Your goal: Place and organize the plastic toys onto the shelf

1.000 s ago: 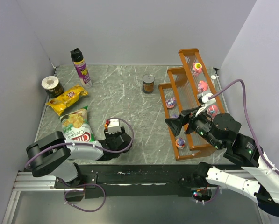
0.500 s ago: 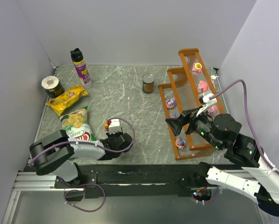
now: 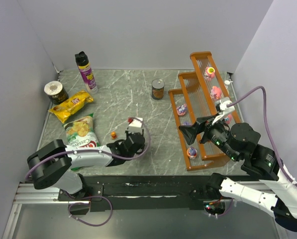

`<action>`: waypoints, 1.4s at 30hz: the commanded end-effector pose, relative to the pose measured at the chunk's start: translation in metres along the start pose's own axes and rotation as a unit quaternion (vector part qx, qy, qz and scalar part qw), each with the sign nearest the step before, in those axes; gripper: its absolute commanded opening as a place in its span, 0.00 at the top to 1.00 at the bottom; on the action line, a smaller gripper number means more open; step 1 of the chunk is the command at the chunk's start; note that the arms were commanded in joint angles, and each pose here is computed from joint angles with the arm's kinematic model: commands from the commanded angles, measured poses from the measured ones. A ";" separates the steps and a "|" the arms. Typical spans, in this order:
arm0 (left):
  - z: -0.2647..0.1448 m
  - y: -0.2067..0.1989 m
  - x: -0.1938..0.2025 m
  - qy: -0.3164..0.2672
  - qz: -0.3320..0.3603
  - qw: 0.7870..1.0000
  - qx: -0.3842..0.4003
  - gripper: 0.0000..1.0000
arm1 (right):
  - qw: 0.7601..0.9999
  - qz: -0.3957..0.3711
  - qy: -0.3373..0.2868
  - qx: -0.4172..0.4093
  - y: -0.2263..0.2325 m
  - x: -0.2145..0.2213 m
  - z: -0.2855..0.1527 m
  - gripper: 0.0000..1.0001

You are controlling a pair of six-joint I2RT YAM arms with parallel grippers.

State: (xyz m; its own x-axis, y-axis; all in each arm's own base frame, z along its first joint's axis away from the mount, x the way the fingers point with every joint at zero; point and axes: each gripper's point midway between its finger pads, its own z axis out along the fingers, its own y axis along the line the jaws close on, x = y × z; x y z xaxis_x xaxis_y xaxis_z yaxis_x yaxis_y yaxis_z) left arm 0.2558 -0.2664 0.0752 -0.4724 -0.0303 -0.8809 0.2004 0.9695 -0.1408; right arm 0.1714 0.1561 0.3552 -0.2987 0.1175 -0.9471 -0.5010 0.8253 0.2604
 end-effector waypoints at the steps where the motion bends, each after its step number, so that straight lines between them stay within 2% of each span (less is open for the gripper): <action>1: -0.007 -0.075 -0.080 -0.078 0.044 0.986 0.142 0.98 | 0.999 0.011 -0.030 0.006 -0.004 -0.018 -0.014 0.00; 4: -0.002 -0.102 -0.107 -0.100 0.077 0.974 0.187 0.96 | 0.999 0.015 -0.036 0.005 -0.005 -0.021 -0.018 0.00; 6: -0.006 -0.131 -0.129 -0.118 0.095 0.958 0.244 0.95 | 0.999 0.017 -0.035 0.006 -0.006 -0.021 -0.021 0.00; 8: 0.001 -0.147 -0.130 -0.108 0.116 0.947 0.278 0.96 | 0.999 0.019 -0.040 0.007 -0.007 -0.024 -0.025 0.00; 9: -0.002 -0.160 -0.151 -0.127 0.126 0.939 0.294 0.98 | 0.999 0.020 -0.041 0.007 -0.008 -0.025 -0.026 0.00; 11: 0.005 -0.178 -0.143 -0.110 0.153 0.926 0.328 0.98 | 0.999 0.023 -0.044 0.007 -0.009 -0.026 -0.031 0.00; 12: 0.004 -0.190 -0.161 -0.127 0.163 0.917 0.341 0.99 | 0.999 0.024 -0.047 0.006 -0.009 -0.029 -0.034 0.00; 14: 0.013 -0.203 -0.156 -0.117 0.177 0.910 0.355 0.99 | 0.998 0.026 -0.050 0.008 -0.011 -0.030 -0.038 0.00; 15: 0.007 -0.215 -0.166 -0.125 0.181 0.899 0.378 0.99 | 0.998 0.026 -0.053 0.005 -0.011 -0.032 -0.040 0.00; 18: 0.008 -0.236 -0.169 -0.126 0.188 0.883 0.411 0.99 | 0.998 0.024 -0.059 0.000 -0.011 -0.036 -0.045 0.00; 27: 0.019 -0.279 -0.170 -0.116 0.219 0.845 0.474 0.97 | 0.996 0.020 -0.082 -0.017 -0.009 -0.047 -0.058 0.00; 42: 0.047 -0.302 -0.152 -0.105 0.285 0.817 0.490 0.93 | 0.997 0.011 -0.073 -0.013 -0.010 -0.043 -0.057 0.00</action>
State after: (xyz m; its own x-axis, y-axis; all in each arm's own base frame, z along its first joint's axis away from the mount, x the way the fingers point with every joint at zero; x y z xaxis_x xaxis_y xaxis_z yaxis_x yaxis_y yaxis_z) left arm 0.3088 -0.5547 0.2146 -0.0148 0.2304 -0.9730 0.9685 0.2452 0.0433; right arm 0.1464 0.1166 0.3912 -0.2203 0.2012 -0.9545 -0.5069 0.8124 0.2882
